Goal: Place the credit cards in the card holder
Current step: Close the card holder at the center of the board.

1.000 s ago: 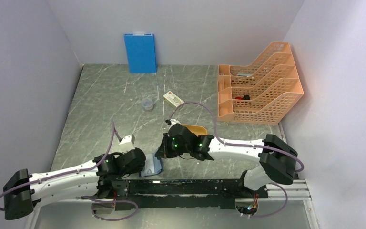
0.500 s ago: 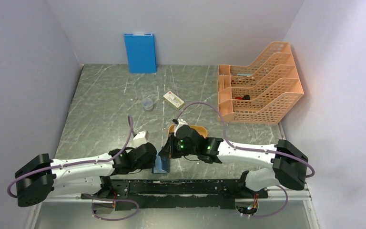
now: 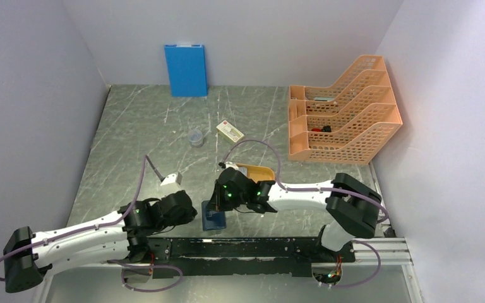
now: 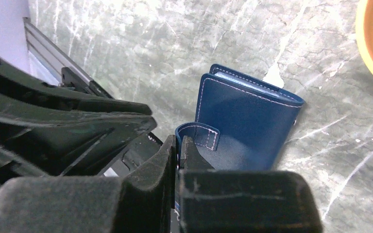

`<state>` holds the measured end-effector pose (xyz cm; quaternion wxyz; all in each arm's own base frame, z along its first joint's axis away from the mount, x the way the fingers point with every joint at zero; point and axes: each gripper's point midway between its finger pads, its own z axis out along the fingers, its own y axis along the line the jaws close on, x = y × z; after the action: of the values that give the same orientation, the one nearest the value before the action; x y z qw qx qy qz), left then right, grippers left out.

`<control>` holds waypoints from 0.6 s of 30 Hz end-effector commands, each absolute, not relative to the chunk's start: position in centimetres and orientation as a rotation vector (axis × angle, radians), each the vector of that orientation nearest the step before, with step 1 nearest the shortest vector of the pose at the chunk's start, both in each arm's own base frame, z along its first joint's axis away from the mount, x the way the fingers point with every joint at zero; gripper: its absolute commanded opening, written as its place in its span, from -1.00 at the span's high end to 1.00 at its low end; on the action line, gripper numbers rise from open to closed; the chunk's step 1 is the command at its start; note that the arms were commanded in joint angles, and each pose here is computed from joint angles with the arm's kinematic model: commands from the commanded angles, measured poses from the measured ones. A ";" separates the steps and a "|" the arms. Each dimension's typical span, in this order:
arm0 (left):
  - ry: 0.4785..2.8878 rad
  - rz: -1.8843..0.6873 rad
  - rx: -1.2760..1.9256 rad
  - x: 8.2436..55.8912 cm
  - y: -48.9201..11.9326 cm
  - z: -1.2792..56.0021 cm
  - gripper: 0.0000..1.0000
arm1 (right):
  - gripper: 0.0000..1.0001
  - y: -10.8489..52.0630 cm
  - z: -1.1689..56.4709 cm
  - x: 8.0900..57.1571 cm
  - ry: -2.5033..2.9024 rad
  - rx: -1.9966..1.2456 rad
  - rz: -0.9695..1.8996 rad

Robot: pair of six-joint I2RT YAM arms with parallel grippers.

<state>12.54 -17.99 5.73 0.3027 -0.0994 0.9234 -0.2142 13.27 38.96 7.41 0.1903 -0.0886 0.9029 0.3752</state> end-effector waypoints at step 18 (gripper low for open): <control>2.329 -0.503 -0.381 13.7 -14.8 9.6 0.44 | -0.35 41.0 13.9 11.2 2.479 -0.521 1.193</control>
<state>13.01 -15.42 7.78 0.3334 -0.1315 0.9132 -0.1939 11.69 41.84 9.20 0.1443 -0.1538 0.8903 0.4037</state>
